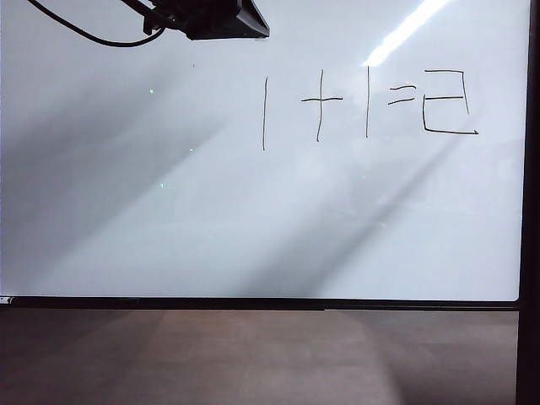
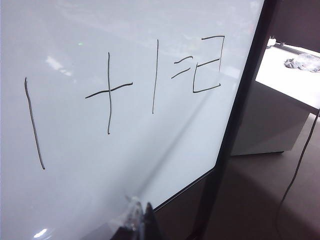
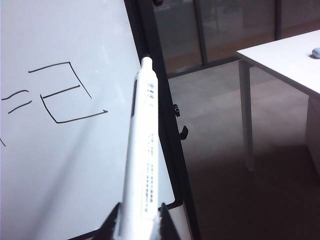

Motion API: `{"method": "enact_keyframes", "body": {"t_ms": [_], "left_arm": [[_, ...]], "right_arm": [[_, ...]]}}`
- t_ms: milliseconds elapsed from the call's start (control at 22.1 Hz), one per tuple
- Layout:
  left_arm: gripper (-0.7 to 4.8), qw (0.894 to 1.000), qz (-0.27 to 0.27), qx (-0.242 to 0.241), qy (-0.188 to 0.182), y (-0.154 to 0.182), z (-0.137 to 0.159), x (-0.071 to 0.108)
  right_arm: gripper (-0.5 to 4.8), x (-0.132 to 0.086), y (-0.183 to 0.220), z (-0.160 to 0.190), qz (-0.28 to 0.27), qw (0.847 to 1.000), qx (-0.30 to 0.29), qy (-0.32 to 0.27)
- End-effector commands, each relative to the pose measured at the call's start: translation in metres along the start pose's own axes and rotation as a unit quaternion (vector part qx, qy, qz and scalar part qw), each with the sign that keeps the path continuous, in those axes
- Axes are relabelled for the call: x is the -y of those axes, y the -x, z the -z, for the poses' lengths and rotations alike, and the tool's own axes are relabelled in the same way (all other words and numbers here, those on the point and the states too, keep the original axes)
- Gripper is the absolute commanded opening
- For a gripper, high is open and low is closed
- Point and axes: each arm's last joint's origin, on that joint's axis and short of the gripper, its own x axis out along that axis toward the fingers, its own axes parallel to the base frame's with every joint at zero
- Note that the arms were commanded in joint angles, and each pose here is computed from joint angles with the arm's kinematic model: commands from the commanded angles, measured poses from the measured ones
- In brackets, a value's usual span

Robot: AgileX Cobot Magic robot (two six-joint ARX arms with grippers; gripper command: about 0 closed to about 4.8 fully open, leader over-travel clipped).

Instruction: Reach to the right to find the marker pen, pick it up, and write the answer to the math problem on the whiteboard.

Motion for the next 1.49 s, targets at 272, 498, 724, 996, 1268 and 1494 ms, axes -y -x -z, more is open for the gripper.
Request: {"method": "enact_keyframes", "body": {"t_ms": [272,498,724,996,1268,1494], "left_arm": [[-0.05,1.000,0.001,0.007,-0.001,0.001,-0.002,0.001],[-0.04,0.999,-0.015,-0.012,-0.051,0.013,-0.008,0.000],[-0.05,0.983,-0.125,-0.100,-0.088,0.097,-0.028,-0.036],[-0.05,0.957,-0.282,0.012,-0.061,0.187,0.003,-0.064],[-0.05,0.946,-0.316,0.074,-0.019,0.214,0.091,-0.056],[-0.05,0.949,-0.307,0.076,0.009,0.219,0.133,-0.050]], "right_arm": [[-0.06,0.000,0.000,0.000,0.003,1.000,-0.002,0.003],[-0.06,0.000,0.000,0.000,0.002,1.000,-0.001,0.003],[-0.06,0.000,0.000,0.000,0.003,1.000,-0.002,0.003],[-0.06,0.000,0.000,0.000,0.002,1.000,-0.001,0.003],[-0.06,0.000,0.000,0.000,0.002,1.000,-0.001,0.003],[-0.06,0.000,0.000,0.000,0.002,1.000,-0.002,0.003]]}}
